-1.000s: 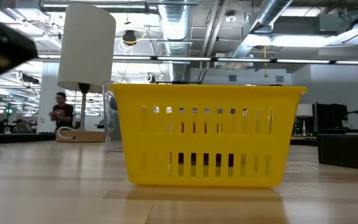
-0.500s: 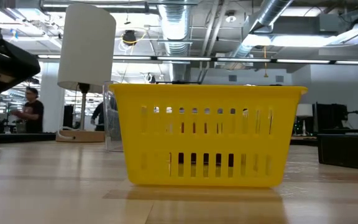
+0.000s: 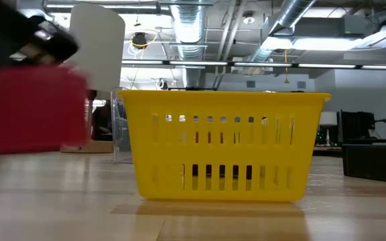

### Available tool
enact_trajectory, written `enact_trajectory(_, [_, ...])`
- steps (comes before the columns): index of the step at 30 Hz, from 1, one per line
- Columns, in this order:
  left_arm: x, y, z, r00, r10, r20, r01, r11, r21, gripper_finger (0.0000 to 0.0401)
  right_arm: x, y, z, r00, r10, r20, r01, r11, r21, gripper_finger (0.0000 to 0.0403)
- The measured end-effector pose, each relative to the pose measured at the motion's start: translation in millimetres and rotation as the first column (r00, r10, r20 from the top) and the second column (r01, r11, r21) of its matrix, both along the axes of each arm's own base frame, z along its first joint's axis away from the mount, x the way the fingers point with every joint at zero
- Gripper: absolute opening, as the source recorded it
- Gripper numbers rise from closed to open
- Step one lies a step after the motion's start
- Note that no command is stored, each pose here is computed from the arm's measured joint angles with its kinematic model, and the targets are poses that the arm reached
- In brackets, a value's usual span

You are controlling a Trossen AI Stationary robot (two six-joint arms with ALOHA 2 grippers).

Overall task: Pick & Place Office items
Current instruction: Put the bottom red digital clock into the yellow bin

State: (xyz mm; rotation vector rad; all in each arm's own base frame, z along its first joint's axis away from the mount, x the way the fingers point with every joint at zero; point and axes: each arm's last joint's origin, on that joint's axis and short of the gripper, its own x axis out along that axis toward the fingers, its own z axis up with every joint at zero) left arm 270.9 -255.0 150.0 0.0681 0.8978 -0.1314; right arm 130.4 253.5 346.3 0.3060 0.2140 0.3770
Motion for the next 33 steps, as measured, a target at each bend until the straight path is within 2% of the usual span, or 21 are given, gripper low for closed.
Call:
enact_trajectory(6, [18.9, 17.5, 33.1, 0.987, -0.048, 0.154, 0.048, 0.999, 0.004, 0.0058, 0.0, 0.0, 0.0, 1.000, 0.001, 0.000, -0.001, 1.000, 0.000, 0.0265])
enact_trajectory(12, [43.6, 51.7, 56.0, 0.964, -0.053, 0.259, 0.036, 0.997, 0.070, 0.0062, 0.0, 0.2, -0.1, 1.000, 0.010, 0.000, -0.010, 1.000, -0.004, 0.0265])
enact_trajectory(17, [65.5, 86.8, 56.9, 0.964, -0.049, 0.262, 0.019, 0.993, 0.113, 0.0064, -0.1, 0.3, 0.0, 1.000, 0.015, 0.000, -0.015, 1.000, -0.005, 0.0265])
enact_trajectory(22, [80.9, 109.3, 45.7, 0.973, -0.052, 0.223, 0.035, 0.996, 0.079, 0.0065, -0.1, 0.2, -0.1, 1.000, 0.015, 0.001, -0.015, 1.000, -0.007, 0.0265])
enact_trajectory(25, [85.7, 108.2, 30.7, 0.980, -0.084, 0.178, 0.081, 0.996, 0.026, 0.0065, -0.2, 0.2, -0.9, 1.000, 0.018, -0.004, -0.018, 1.000, -0.016, 0.0265])
enact_trajectory(27, [85.7, 105.2, 21.3, 0.985, -0.091, 0.147, 0.089, 0.996, 0.024, 0.0065, -0.2, 0.1, -1.0, 1.000, 0.019, -0.005, -0.019, 1.000, -0.016, 0.0265])
enact_trajectory(33, [80.3, 89.5, 20.1, 0.984, -0.099, 0.149, 0.103, 0.995, -0.015, 0.0066, -0.4, -0.1, -2.3, 1.000, 0.016, -0.018, -0.016, 1.000, -0.013, 0.0265])
